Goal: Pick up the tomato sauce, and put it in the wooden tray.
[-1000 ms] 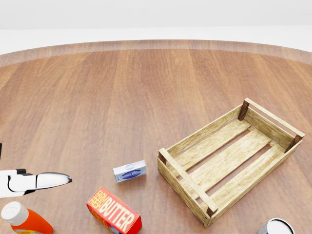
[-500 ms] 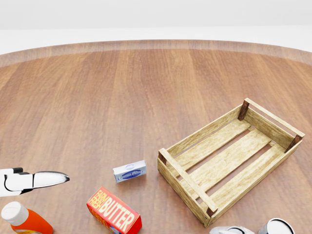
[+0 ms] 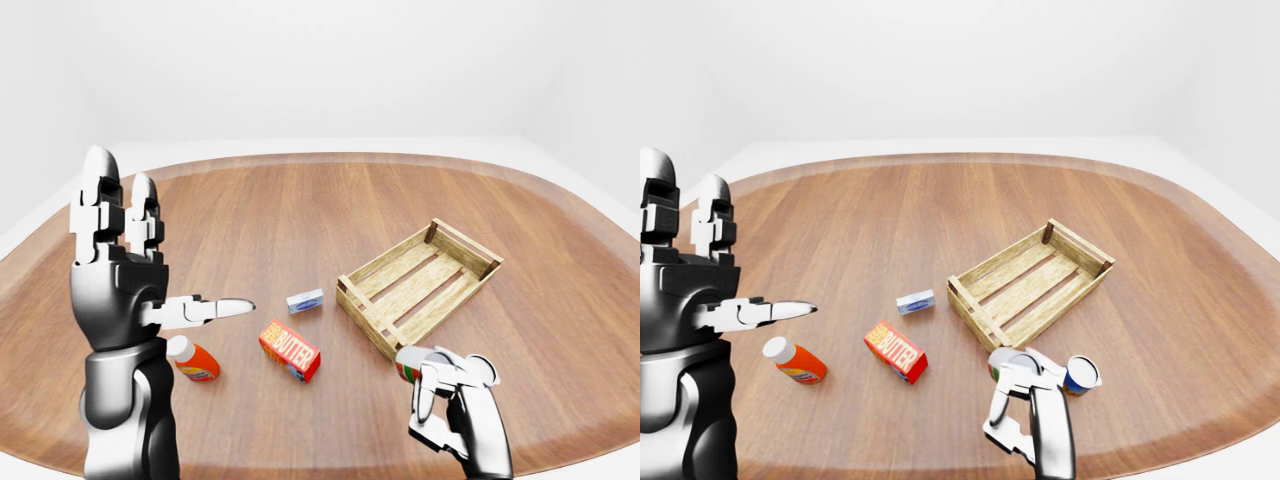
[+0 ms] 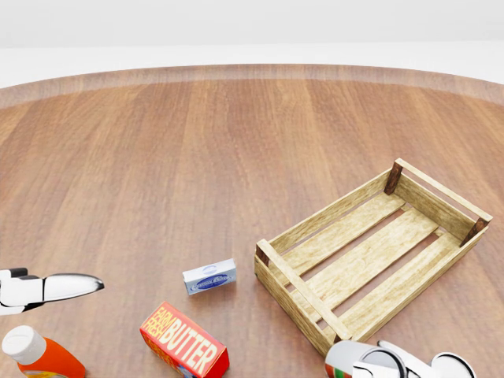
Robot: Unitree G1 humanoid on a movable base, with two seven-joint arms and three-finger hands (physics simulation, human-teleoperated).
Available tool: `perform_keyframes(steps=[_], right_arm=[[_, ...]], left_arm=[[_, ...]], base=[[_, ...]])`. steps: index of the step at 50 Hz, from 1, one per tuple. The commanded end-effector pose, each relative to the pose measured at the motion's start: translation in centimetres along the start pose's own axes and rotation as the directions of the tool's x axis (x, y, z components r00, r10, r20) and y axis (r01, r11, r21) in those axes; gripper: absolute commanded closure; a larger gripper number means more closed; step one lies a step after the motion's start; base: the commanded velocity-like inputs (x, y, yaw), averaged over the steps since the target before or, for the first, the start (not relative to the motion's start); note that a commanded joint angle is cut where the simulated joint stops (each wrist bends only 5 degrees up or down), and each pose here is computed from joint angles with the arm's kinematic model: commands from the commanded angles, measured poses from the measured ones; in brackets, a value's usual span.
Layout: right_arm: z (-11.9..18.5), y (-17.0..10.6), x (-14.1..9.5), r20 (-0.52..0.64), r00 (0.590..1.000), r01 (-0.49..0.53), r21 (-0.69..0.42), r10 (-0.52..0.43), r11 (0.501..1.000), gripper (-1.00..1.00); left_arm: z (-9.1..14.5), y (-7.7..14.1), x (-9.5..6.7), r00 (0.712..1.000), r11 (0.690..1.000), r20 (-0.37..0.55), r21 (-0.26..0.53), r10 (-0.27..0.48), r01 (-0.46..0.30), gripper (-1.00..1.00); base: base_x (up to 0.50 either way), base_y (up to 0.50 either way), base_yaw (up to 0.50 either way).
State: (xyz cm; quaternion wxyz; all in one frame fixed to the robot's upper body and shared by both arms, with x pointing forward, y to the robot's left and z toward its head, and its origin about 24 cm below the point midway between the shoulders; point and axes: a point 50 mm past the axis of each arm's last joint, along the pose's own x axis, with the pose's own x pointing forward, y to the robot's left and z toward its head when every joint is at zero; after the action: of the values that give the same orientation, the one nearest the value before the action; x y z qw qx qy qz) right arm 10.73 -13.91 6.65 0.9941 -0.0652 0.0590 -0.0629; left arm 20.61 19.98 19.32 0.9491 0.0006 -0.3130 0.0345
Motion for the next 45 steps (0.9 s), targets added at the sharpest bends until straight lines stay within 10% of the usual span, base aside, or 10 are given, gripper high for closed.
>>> perform_keyframes(steps=[1, 30, 45], right_arm=[[2.8, 0.2, -0.6, 0.102, 0.995, -0.017, 0.042, 0.012, 0.999, 1.0], [8.8, -1.1, -0.1, 0.409, 0.912, -0.039, 0.102, -0.006, 0.994, 1.0], [13.6, -1.6, 2.2, 0.703, 0.707, 0.019, -0.127, 0.077, 0.992, 1.0]], left_arm=[[0.1, 0.2, 0.1, 1.0, 1.0, 0.006, -0.002, 0.007, -0.007, -1.0], [0.2, 0.3, 0.2, 1.0, 1.0, 0.012, -0.008, 0.009, -0.009, -1.0], [0.5, 0.5, 0.2, 1.0, 1.0, 0.026, -0.008, 0.016, -0.015, -1.0]], base=[[0.0, 0.0, 0.0], [0.0, 0.0, 0.0], [0.0, 0.0, 0.0]])
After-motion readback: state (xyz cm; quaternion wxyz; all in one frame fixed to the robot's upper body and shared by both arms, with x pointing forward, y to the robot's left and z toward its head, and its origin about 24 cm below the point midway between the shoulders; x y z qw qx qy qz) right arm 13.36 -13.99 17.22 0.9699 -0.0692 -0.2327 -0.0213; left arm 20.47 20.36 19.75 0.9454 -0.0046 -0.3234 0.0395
